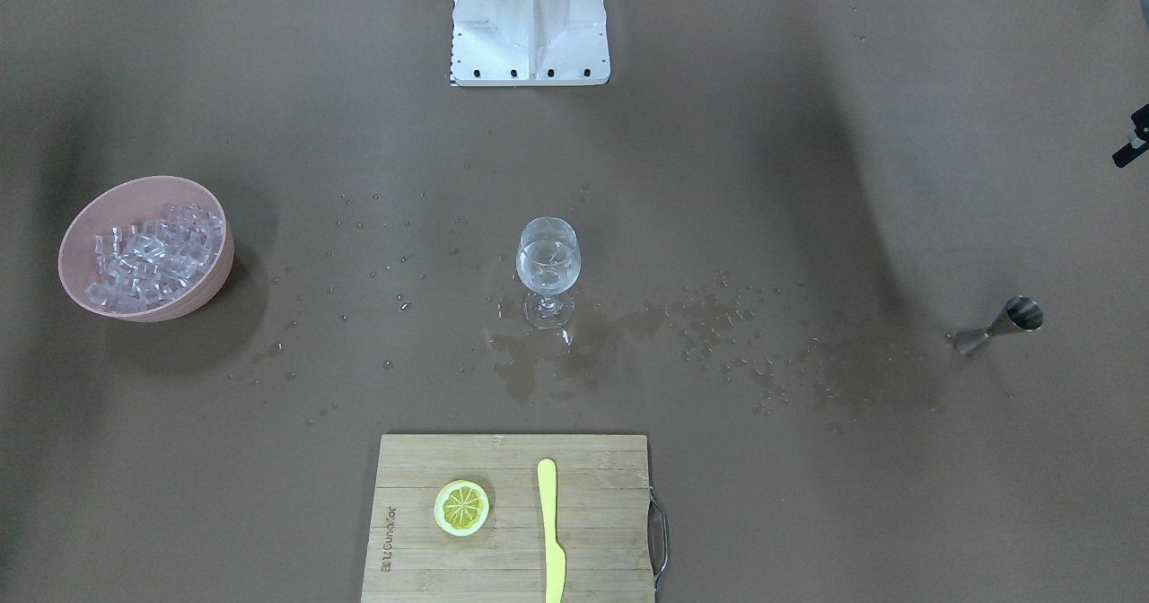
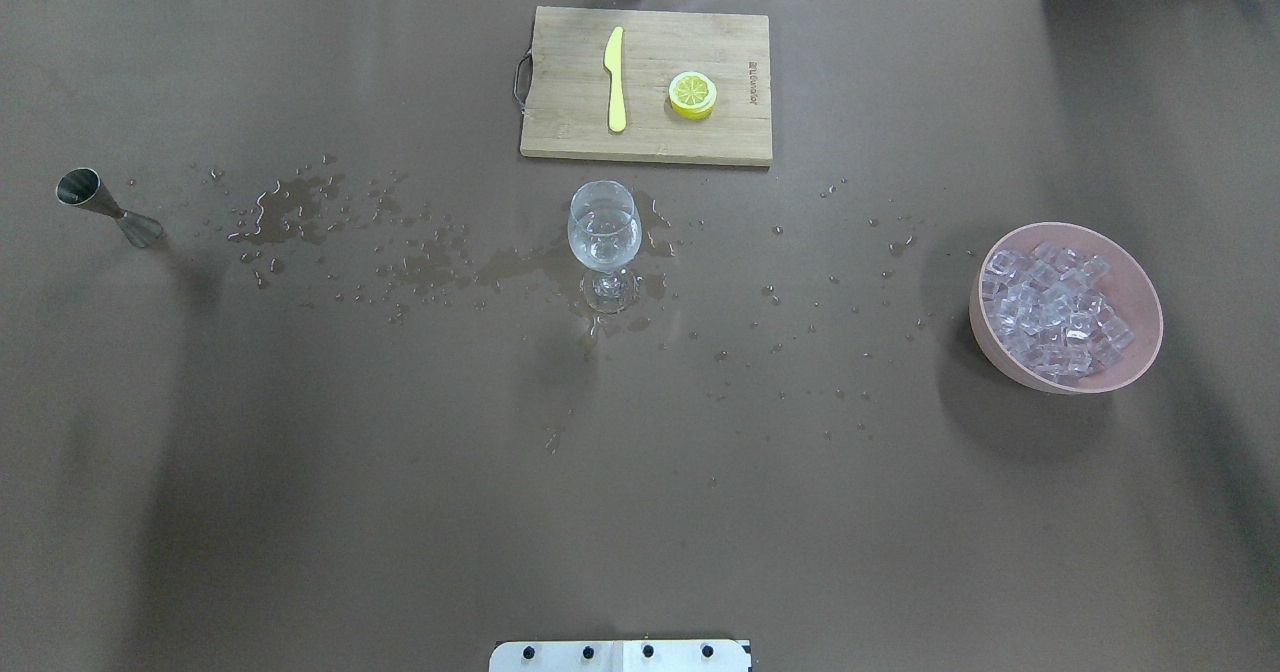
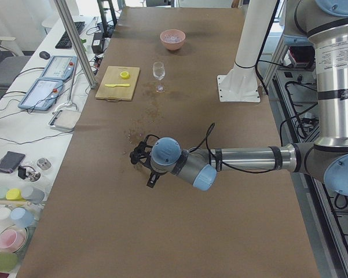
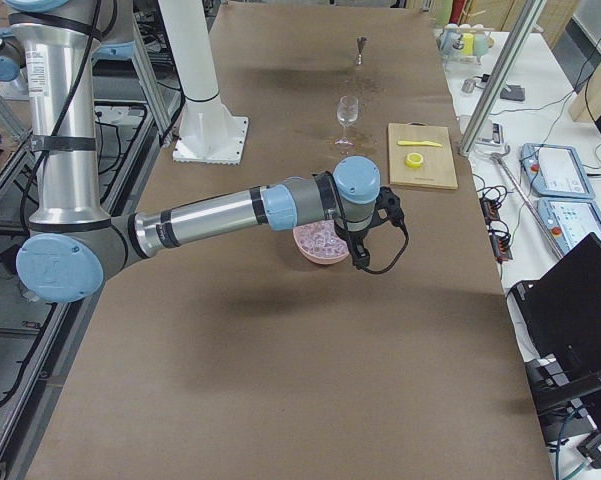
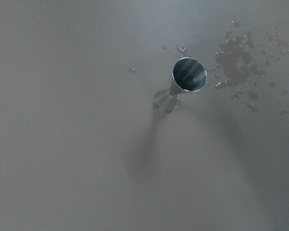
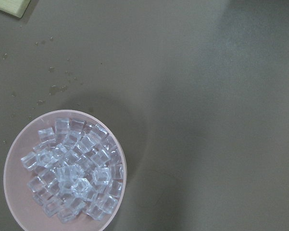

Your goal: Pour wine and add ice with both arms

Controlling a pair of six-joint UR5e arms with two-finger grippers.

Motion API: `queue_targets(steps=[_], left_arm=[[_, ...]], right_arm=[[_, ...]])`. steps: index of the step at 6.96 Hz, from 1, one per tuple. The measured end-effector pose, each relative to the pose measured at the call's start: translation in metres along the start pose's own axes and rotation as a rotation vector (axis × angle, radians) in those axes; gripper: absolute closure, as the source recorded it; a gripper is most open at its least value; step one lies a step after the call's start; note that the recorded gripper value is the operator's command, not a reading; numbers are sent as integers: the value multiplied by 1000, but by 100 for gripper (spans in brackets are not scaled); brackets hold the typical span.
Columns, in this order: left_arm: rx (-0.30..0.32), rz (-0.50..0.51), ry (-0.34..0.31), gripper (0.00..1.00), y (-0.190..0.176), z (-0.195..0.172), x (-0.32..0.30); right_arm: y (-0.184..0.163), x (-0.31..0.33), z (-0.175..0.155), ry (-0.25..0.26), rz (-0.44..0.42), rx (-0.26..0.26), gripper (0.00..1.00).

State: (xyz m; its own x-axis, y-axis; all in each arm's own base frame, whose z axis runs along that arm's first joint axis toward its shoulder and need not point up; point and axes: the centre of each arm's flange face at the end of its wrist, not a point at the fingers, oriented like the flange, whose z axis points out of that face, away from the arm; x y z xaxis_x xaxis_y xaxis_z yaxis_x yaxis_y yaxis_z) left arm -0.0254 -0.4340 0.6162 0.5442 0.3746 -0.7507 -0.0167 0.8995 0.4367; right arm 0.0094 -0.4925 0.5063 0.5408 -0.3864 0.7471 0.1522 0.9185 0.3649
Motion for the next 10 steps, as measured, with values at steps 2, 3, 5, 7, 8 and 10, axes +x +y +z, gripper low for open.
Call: queue_targets(steps=[2,3,5,7,8,10], left_arm=[[39,23,-104,1,2,-8,-6],[49,27,-127,1,1,-12,-5],[52,27,-137,1,1,-11,-7],[54,31,-132,1,-1,-7,-9],[66,48,-131,1,0,-7,-8],[103,72,-118,1,-1,1,-1]], right_arm=[[2,5,2,10,9,-6,0],[2,7,3,18,11,-8,0],[2,10,1,46,12,-8,0],[2,11,-2,53,14,-3,0],[2,11,-3,52,14,-2,0],[4,13,-2,52,18,-5,0]])
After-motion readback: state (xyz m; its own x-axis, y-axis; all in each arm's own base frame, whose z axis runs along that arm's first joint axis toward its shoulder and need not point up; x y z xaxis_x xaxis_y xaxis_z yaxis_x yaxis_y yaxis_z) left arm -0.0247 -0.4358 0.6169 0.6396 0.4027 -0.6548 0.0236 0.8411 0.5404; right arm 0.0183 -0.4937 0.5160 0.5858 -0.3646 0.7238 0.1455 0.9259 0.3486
